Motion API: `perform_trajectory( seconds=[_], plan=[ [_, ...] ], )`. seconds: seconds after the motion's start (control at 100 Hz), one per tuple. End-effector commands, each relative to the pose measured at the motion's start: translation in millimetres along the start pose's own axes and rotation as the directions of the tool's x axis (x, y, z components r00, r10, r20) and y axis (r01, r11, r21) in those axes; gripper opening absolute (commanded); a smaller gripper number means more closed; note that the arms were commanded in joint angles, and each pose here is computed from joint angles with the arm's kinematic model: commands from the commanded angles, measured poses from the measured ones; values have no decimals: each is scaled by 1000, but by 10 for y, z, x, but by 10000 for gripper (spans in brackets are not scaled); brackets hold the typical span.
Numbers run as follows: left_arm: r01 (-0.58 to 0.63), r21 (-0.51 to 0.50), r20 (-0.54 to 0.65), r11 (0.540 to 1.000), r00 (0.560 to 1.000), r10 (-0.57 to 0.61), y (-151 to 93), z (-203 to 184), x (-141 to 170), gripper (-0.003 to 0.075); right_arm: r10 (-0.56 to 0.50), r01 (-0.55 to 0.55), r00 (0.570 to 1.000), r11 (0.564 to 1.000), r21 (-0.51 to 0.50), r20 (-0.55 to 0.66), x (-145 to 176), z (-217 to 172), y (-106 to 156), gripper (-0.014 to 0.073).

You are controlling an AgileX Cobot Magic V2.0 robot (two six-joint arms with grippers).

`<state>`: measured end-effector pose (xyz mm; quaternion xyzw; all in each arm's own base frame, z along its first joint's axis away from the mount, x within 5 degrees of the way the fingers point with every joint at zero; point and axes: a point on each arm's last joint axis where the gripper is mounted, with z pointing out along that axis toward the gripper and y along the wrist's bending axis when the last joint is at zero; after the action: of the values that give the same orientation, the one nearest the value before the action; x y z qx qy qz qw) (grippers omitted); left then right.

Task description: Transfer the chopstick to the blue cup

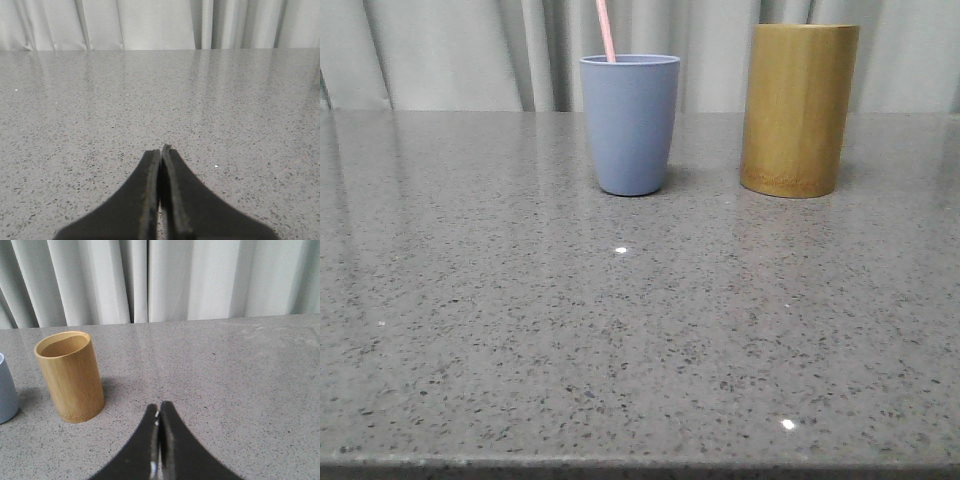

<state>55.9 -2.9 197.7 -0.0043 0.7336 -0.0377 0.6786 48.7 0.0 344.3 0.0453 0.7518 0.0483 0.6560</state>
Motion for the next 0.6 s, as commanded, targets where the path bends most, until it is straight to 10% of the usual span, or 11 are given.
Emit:
perform_trajectory(
  seconds=[0.0, 0.59],
  plan=[
    [19, 3, 111, 1000, 994, -19, 0, -27, -62, -19, -15, 15, 996, 1000, -1, 89, -134, -11, 11, -105],
    [19, 3, 111, 1000, 994, -19, 0, -27, -62, -19, -22, 21, 999, 1000, 7, 40, 32, 63, -13, -105]
  ],
)
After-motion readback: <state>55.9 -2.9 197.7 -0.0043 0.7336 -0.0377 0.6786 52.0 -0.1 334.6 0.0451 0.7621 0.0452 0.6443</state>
